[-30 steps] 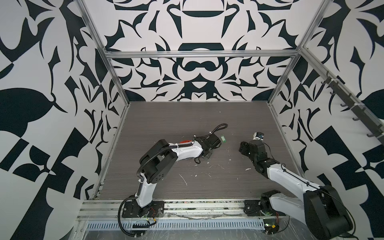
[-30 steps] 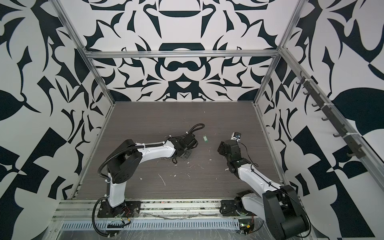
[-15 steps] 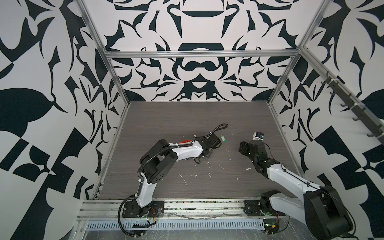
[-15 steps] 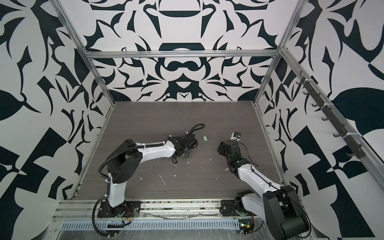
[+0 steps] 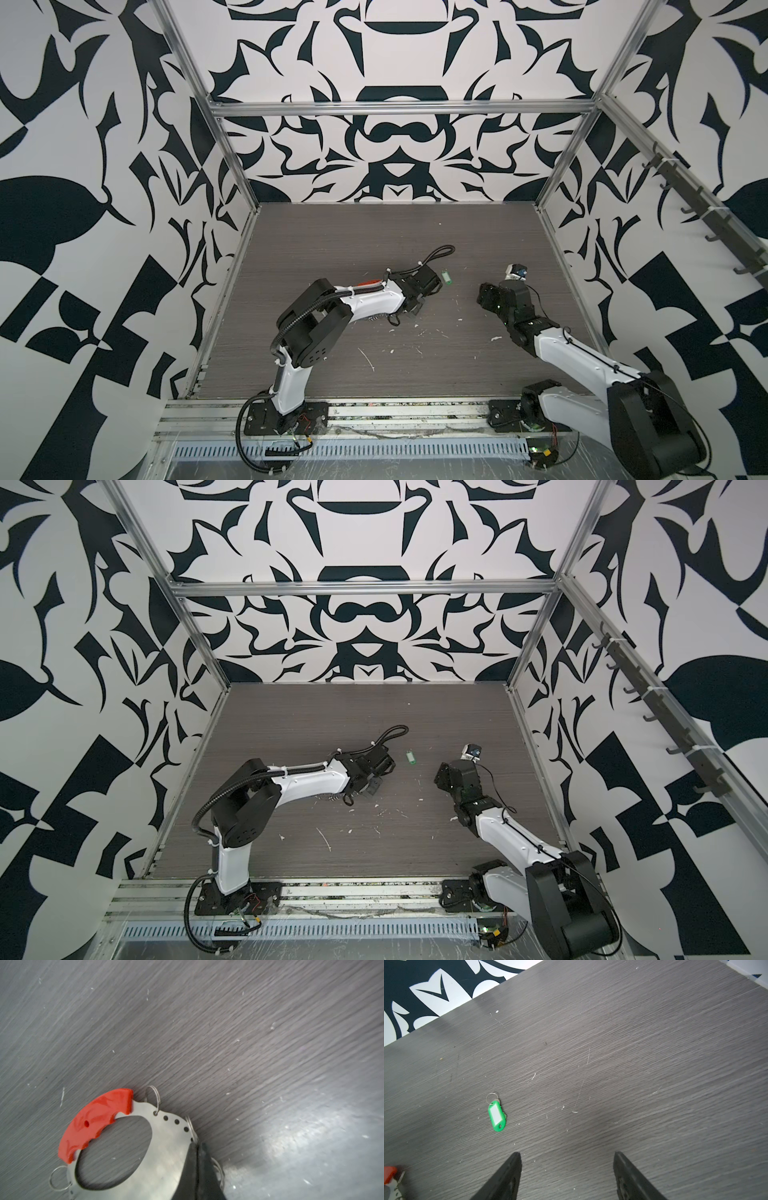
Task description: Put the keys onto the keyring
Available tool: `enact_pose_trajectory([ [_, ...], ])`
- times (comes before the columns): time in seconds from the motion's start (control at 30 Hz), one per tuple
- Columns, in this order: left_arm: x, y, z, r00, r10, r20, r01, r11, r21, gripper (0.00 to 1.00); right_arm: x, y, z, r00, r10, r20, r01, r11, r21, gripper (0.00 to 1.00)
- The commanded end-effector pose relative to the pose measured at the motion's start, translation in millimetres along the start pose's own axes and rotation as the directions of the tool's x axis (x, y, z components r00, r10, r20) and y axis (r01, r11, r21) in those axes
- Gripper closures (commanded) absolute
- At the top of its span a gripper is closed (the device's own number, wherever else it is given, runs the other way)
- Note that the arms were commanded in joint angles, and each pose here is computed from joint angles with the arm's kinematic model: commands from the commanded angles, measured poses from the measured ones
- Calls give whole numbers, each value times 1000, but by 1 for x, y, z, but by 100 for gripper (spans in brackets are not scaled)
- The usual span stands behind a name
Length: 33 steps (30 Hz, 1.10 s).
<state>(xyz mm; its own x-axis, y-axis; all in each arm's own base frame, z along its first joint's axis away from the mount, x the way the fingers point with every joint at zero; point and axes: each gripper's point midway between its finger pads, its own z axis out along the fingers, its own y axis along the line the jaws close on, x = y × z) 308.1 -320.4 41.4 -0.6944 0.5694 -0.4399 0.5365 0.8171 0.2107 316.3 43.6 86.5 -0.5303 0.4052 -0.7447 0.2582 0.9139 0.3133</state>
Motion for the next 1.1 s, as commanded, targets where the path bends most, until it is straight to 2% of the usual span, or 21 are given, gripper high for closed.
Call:
enact_pose_trajectory([
  [0.0,-10,12,-23,998,-53,31,50,995,91,100,-19,12,-7,999,11,47,-9,999,-37,27],
  [0.07,-13,11,-32,996,-42,74,31,989,148,100,-20,13,-8,999,11,53,-9,999,-40,27],
  [0.2,-21,8,-60,972,-14,233,-40,973,226,100,-26,17,-14,997,3,81,3,998,-70,27],
  [0.3,-22,10,-83,942,-13,334,-87,955,285,100,-29,31,-21,994,-3,105,20,986,-165,28],
  [0.4,-22,8,-114,905,22,424,-210,891,402,100,-29,46,-24,993,-6,121,37,966,-255,30],
  [0.47,-25,12,-133,871,10,491,-254,865,432,100,-30,58,-26,995,-21,95,49,951,-304,31],
  [0.6,-30,20,-170,799,-22,601,-356,789,501,100,-32,100,-45,992,-118,-39,88,889,-449,33],
  [0.7,-32,22,-188,776,-34,630,-409,734,543,100,-30,127,-67,981,-157,-114,63,815,-576,39],
  [0.83,-37,17,-211,745,-59,664,-468,664,583,100,-37,155,-101,976,-178,-127,38,710,-703,44],
  [0.93,-43,16,-228,724,-71,686,-500,632,592,100,-43,171,-121,972,-208,-108,61,667,-742,45],
  [1.07,-54,20,-244,694,-87,715,-520,627,580,100,-38,184,-130,967,-232,-103,77,655,-752,47],
])
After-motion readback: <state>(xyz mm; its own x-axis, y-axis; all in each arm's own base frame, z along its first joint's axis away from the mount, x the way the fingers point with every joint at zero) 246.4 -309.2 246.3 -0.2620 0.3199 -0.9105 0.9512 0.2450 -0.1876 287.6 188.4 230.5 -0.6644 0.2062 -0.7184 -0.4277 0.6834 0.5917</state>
